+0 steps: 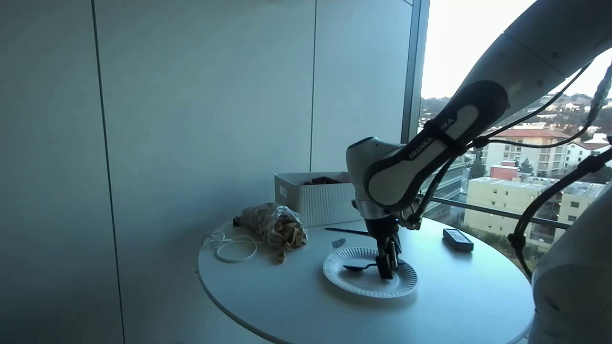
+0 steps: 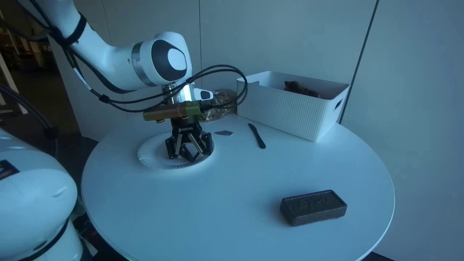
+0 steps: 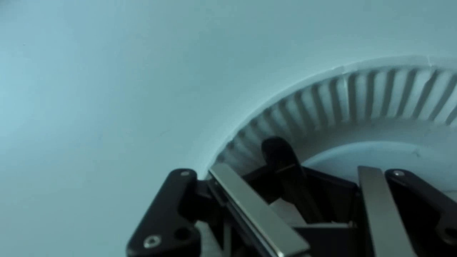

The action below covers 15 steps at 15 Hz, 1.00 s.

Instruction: Take the spoon off of the plate and but the rubber bands on the plate

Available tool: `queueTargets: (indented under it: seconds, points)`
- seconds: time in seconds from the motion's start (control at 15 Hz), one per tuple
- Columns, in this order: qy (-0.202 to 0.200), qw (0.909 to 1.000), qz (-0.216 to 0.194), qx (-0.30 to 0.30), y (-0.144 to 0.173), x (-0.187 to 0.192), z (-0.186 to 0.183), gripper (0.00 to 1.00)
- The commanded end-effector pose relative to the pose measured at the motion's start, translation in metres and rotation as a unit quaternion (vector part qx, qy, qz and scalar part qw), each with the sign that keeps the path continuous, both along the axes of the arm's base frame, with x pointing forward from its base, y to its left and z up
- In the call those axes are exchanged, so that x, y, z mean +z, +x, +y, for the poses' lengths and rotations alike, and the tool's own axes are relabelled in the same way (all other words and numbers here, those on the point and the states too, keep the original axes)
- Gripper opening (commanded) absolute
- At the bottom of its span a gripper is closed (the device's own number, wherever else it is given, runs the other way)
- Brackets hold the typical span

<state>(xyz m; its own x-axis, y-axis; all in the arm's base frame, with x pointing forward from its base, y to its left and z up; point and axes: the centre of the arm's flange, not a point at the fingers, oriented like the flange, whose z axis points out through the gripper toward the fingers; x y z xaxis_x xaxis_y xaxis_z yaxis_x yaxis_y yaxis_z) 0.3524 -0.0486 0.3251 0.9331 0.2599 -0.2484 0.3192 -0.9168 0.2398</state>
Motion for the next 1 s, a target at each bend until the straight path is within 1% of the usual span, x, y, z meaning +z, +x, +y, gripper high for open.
queueTargets:
  seconds: [0.0, 0.07, 0.13, 0.27, 0.53, 0.67, 0.73, 0.8, 0.87, 0.93]
  points:
    - [-0.048, 0.9984, -0.022, -0.021, -0.026, -0.002, 0.006, 0.04]
    - [-0.064, 0.9973, -0.016, -0.034, -0.025, -0.003, 0.006, 0.29]
    - [-0.069, 0.9968, -0.011, -0.038, -0.024, -0.004, 0.006, 0.29]
    - [-0.081, 0.9963, -0.010, -0.026, -0.023, -0.005, 0.006, 0.40]
    - [-0.091, 0.9957, -0.018, 0.003, -0.031, 0.003, 0.009, 0.71]
    - [-0.091, 0.9957, -0.015, 0.012, -0.031, 0.005, 0.009, 0.85]
    - [-0.089, 0.9958, -0.013, 0.018, -0.031, 0.005, 0.010, 0.80]
    - [-0.087, 0.9959, -0.013, 0.021, -0.031, 0.006, 0.010, 0.48]
    - [-0.085, 0.9960, -0.012, 0.025, -0.031, 0.006, 0.010, 0.53]
    - [-0.085, 0.9959, -0.011, 0.028, -0.031, 0.005, 0.010, 0.52]
